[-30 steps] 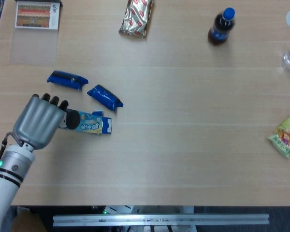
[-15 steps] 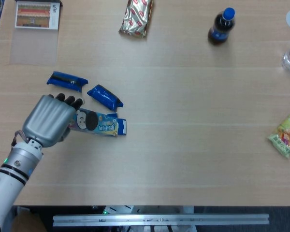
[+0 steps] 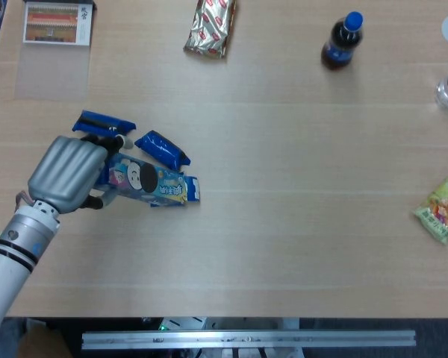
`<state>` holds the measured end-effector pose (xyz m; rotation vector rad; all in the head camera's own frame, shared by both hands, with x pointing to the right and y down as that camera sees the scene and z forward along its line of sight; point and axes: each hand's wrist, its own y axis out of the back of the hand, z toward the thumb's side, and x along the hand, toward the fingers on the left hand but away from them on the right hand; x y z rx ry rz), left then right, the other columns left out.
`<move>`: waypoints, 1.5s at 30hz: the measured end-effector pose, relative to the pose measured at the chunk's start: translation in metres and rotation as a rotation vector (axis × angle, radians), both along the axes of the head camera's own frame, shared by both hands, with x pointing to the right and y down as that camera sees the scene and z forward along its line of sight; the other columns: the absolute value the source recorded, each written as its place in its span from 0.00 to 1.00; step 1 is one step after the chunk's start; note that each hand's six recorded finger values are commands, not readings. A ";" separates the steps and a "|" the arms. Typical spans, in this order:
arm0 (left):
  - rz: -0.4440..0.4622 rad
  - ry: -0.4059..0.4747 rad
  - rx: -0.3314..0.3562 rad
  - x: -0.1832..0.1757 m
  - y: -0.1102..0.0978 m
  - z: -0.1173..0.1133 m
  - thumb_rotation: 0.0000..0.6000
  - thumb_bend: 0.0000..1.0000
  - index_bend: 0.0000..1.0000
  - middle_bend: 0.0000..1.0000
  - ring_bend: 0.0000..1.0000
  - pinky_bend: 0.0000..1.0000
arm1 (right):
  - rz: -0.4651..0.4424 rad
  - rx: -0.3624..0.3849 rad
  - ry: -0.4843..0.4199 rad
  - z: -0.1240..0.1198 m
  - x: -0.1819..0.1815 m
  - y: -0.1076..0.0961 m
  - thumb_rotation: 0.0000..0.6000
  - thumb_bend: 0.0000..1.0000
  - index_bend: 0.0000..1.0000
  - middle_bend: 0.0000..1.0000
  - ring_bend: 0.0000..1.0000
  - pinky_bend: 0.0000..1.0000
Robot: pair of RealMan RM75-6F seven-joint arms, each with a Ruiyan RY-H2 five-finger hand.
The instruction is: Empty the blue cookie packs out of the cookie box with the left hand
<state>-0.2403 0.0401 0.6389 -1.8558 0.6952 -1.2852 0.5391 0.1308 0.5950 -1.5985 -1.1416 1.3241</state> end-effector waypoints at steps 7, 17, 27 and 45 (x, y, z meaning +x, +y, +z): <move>-0.076 0.119 -0.041 -0.005 -0.006 0.000 1.00 0.27 0.25 0.37 0.36 0.56 | 0.000 -0.001 0.004 0.000 -0.001 0.000 1.00 0.26 0.37 0.36 0.32 0.40; -0.146 0.241 -0.120 -0.012 -0.007 0.003 1.00 0.27 0.25 0.36 0.36 0.57 | -0.001 -0.003 0.007 0.000 -0.001 0.000 1.00 0.26 0.37 0.36 0.32 0.40; -0.139 0.274 -0.198 -0.013 -0.003 0.011 1.00 0.27 0.02 0.10 0.13 0.40 | 0.003 -0.002 0.008 -0.001 -0.001 0.000 1.00 0.26 0.37 0.36 0.32 0.40; -0.098 0.175 -0.101 -0.021 -0.011 0.016 1.00 0.27 0.00 0.00 0.00 0.16 | 0.006 -0.002 0.007 -0.001 0.000 0.001 1.00 0.26 0.37 0.36 0.32 0.40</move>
